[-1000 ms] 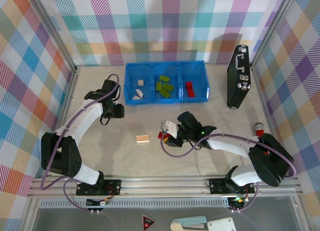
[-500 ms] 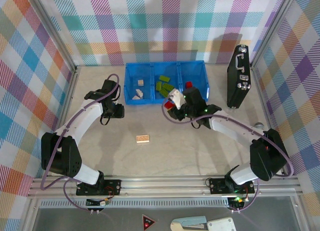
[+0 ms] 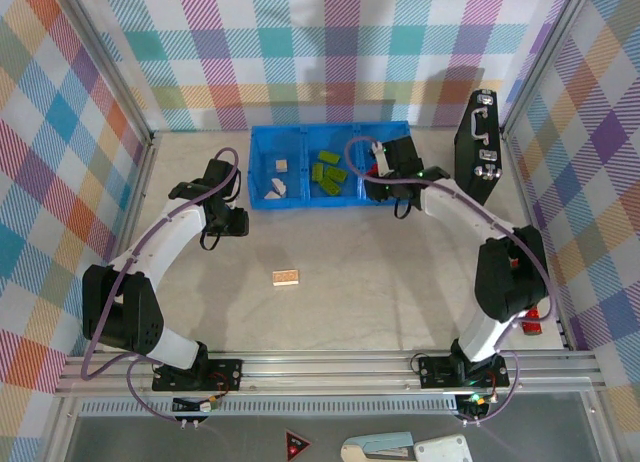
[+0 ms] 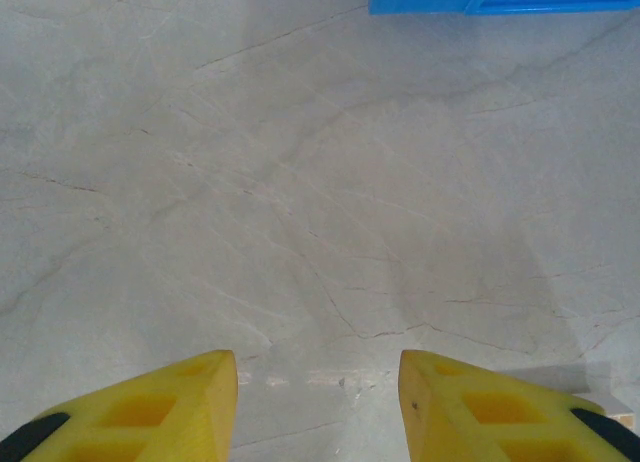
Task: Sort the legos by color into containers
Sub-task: Place the lego in the container.
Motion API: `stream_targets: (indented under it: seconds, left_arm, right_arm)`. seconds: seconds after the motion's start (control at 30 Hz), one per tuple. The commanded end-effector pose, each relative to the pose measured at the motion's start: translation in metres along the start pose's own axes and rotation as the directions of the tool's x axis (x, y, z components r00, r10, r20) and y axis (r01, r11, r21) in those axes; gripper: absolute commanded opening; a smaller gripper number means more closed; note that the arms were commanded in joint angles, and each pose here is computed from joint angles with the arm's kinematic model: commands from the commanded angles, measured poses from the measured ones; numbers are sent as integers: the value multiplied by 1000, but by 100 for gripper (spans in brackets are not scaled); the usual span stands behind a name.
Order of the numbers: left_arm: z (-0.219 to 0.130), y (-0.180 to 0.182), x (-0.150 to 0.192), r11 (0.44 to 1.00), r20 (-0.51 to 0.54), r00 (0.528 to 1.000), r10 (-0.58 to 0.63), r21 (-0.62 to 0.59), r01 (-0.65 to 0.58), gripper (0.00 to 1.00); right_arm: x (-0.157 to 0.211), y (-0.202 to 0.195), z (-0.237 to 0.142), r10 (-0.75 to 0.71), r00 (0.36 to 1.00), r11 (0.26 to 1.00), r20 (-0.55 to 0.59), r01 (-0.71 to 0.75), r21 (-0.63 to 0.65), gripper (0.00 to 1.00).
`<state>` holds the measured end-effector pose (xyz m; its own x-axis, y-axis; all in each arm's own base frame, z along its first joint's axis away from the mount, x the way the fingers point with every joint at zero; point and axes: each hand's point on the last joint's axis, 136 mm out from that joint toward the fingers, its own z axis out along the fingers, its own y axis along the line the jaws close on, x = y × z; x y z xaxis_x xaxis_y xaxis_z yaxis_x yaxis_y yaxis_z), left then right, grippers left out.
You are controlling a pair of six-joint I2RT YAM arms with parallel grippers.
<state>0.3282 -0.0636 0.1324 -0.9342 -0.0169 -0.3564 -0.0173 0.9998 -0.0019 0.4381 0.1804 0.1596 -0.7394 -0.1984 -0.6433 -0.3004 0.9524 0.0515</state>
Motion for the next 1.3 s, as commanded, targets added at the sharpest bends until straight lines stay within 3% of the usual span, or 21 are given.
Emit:
stream_targets:
  seconds: [0.0, 0.6, 1.27]
  left_arm:
    - [-3, 4, -1, 1000, 5, 1000, -4, -3, 4, 47]
    - [2, 6, 0, 1000, -11, 1000, 1, -18, -1, 47]
    - [7, 7, 2, 1000, -31, 1000, 6, -29, -7, 47]
  right_arm:
    - [-2, -18, 8, 72, 996, 996, -56, -69, 56, 28]
    - [-55, -49, 91, 91, 993, 995, -80, -88, 51, 28]
    - [-91, -60, 151, 54, 998, 997, 7, -55, 62, 31]
